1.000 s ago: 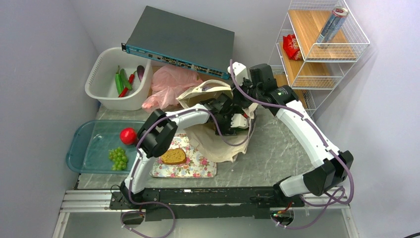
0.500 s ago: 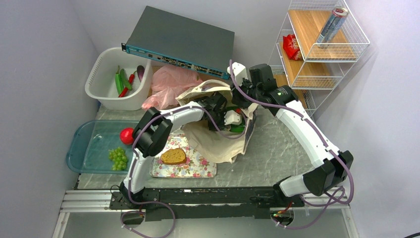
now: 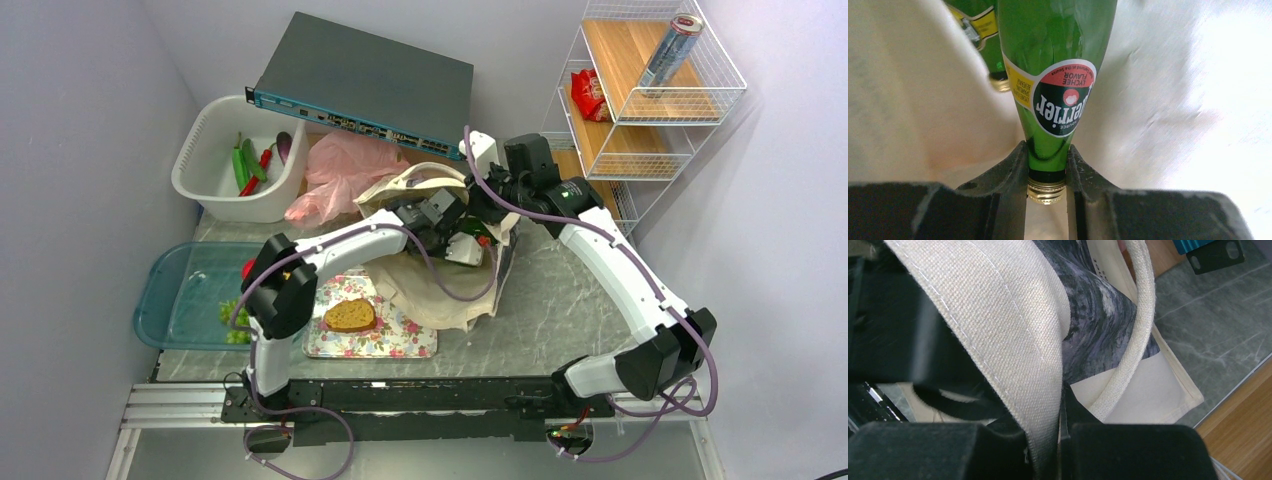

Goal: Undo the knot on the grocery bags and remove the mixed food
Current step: Adjust the bottle in the takeout bag.

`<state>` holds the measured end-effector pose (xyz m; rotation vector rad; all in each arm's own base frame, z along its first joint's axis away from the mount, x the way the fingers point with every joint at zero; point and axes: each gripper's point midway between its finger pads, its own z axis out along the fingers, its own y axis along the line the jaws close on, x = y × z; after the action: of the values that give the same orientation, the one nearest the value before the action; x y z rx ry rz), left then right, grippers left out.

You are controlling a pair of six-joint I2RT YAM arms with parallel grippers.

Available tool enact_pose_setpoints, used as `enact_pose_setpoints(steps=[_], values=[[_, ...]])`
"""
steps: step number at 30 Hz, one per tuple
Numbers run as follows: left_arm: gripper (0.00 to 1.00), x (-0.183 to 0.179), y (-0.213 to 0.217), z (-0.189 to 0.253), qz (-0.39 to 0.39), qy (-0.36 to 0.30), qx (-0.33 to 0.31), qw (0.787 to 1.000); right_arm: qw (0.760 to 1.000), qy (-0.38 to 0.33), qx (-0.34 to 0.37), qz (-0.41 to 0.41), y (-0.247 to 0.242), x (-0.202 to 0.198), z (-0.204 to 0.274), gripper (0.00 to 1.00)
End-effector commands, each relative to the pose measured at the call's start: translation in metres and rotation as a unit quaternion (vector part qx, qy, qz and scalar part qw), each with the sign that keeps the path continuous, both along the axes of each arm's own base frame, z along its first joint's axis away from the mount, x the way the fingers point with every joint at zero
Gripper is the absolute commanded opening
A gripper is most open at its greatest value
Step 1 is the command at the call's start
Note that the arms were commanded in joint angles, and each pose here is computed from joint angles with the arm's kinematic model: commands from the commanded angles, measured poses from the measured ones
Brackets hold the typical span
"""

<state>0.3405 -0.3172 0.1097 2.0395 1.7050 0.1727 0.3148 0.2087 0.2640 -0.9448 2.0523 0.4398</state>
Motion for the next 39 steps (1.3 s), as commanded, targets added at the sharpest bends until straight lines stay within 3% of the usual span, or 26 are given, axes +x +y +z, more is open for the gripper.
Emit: enact_pose_setpoints(steps=[1, 4, 12, 19, 23, 26, 32, 39], values=[[0.0, 0.027, 0.016, 0.082, -0.071, -0.215, 0.094, 0.969, 0.997, -0.038, 0.056, 0.04, 0.02, -0.007, 0.031, 0.0], [0.0, 0.033, 0.01, 0.105, -0.121, -0.299, 0.154, 0.934, 0.997, -0.038, 0.058, 0.043, 0.022, -0.007, 0.03, 0.0], [0.03, 0.026, -0.03, 0.147, -0.222, -0.387, 0.201, 0.872, 0.996, -0.04, 0.06, 0.048, 0.023, -0.007, 0.029, 0.0], [0.09, 0.009, -0.038, 0.147, -0.328, -0.384, 0.292, 0.812, 0.996, -0.041, 0.061, 0.054, 0.025, -0.007, 0.029, 0.0], [0.09, 0.01, -0.023, 0.134, -0.363, -0.352, 0.351, 0.788, 0.996, -0.041, 0.062, 0.058, 0.025, -0.008, 0.028, 0.0], [0.1, 0.014, -0.022, 0.131, -0.377, -0.366, 0.375, 0.764, 0.995, -0.043, 0.063, 0.057, 0.026, -0.007, 0.028, 0.0], [0.16, 0.025, -0.025, 0.129, -0.358, -0.348, 0.425, 0.755, 0.995, -0.043, 0.065, 0.06, 0.027, -0.006, 0.027, 0.0], [0.47, 0.013, -0.035, 0.114, -0.383, -0.342, 0.415, 0.751, 0.995, -0.047, 0.065, 0.06, 0.028, -0.004, 0.027, 0.0]])
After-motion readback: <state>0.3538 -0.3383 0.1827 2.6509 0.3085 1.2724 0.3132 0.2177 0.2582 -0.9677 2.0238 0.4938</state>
